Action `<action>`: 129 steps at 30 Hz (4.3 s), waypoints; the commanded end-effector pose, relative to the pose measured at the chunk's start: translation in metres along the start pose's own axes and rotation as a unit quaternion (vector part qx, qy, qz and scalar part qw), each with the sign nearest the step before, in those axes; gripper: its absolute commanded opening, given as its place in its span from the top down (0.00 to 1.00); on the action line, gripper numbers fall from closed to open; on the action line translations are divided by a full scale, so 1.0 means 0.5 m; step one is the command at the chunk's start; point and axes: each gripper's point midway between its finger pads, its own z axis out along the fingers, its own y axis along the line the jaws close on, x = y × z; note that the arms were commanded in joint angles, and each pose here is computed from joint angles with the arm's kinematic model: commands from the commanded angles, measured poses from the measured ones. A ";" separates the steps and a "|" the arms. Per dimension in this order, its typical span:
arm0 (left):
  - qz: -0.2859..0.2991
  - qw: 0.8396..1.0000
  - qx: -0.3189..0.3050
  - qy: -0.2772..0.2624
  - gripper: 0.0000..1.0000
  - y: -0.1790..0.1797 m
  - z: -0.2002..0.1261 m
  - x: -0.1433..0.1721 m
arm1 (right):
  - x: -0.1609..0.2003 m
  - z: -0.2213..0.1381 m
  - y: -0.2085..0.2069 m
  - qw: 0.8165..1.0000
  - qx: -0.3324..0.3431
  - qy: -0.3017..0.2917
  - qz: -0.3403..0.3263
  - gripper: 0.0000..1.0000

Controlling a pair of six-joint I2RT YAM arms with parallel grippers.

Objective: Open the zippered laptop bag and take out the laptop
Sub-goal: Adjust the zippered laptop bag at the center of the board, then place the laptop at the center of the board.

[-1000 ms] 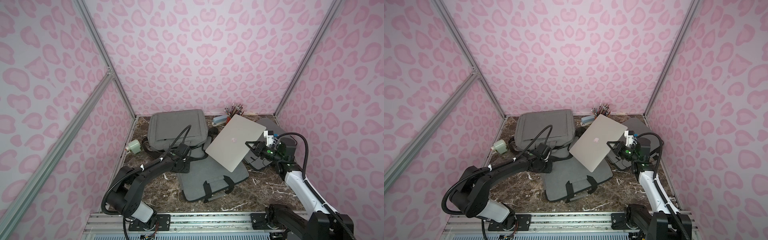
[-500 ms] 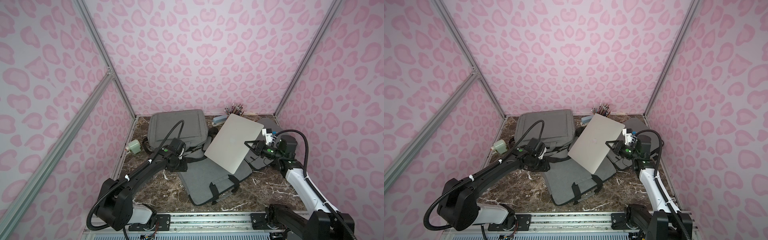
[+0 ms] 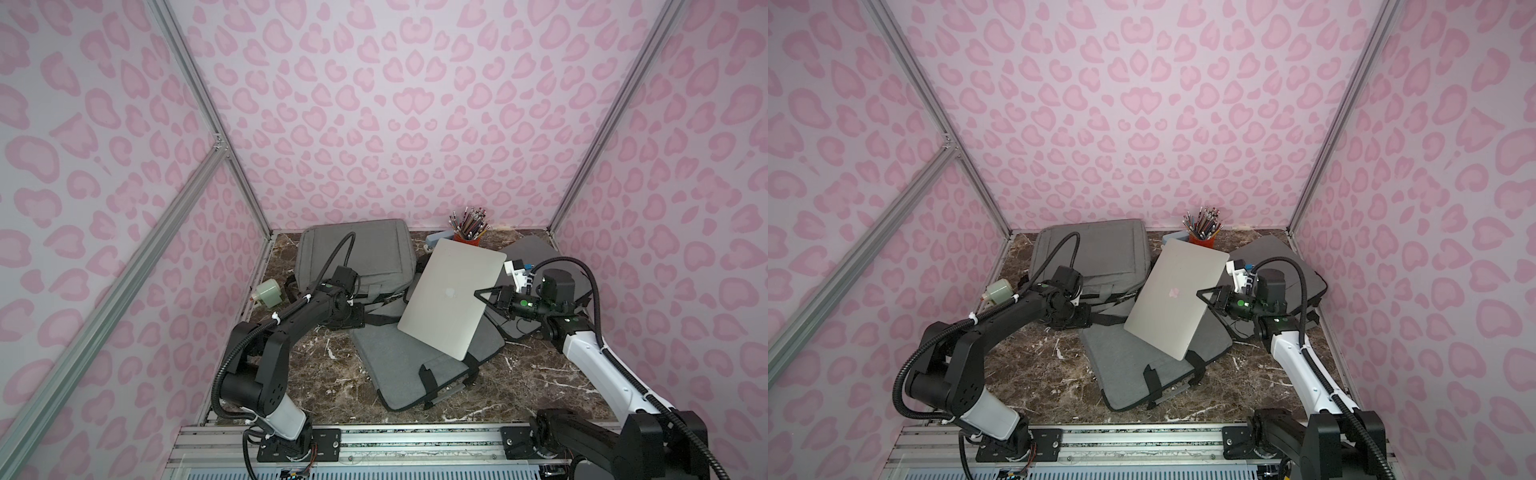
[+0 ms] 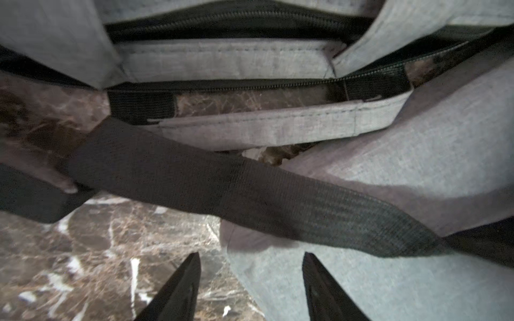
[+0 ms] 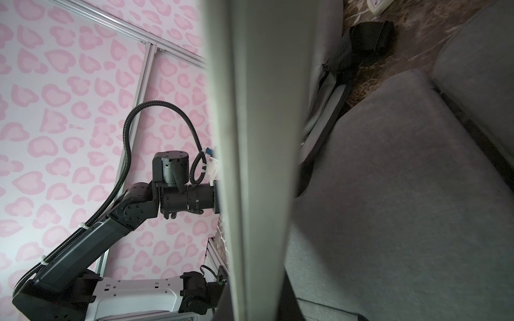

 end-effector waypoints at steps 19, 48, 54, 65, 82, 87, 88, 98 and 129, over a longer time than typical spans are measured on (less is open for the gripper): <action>0.022 0.996 0.048 0.067 0.41 -0.055 -0.019 0.115 | 0.025 0.042 0.069 0.995 -0.064 0.049 -0.060 1.00; -0.059 0.989 0.066 -0.116 0.26 0.026 -0.262 -0.178 | 0.350 0.328 0.178 0.948 -0.133 0.281 0.065 1.00; -0.061 0.988 0.082 -0.119 0.25 0.018 -0.270 -0.160 | 0.397 0.379 0.158 0.944 -0.106 0.300 0.091 1.00; -0.057 0.987 0.091 -0.122 0.25 0.019 -0.285 -0.112 | 0.435 0.476 0.132 0.943 -0.080 0.305 0.106 1.00; -0.047 0.987 0.098 -0.114 0.24 0.017 -0.275 -0.097 | 0.449 0.418 0.137 0.945 -0.057 0.308 0.089 1.00; -0.047 0.987 0.104 -0.113 0.24 0.013 -0.271 -0.101 | 0.498 0.402 0.123 0.936 -0.052 0.332 0.105 1.00; -0.047 0.987 0.104 -0.112 0.24 0.013 -0.269 -0.101 | 0.503 0.402 0.119 0.935 -0.051 0.333 0.106 1.00; -0.045 0.987 0.112 -0.108 0.24 0.007 -0.270 -0.096 | 0.478 0.470 0.115 0.941 -0.053 0.314 0.113 1.00; -0.045 0.986 0.126 -0.100 0.24 0.002 -0.258 -0.073 | 0.497 0.622 0.096 0.947 -0.050 0.296 0.115 0.90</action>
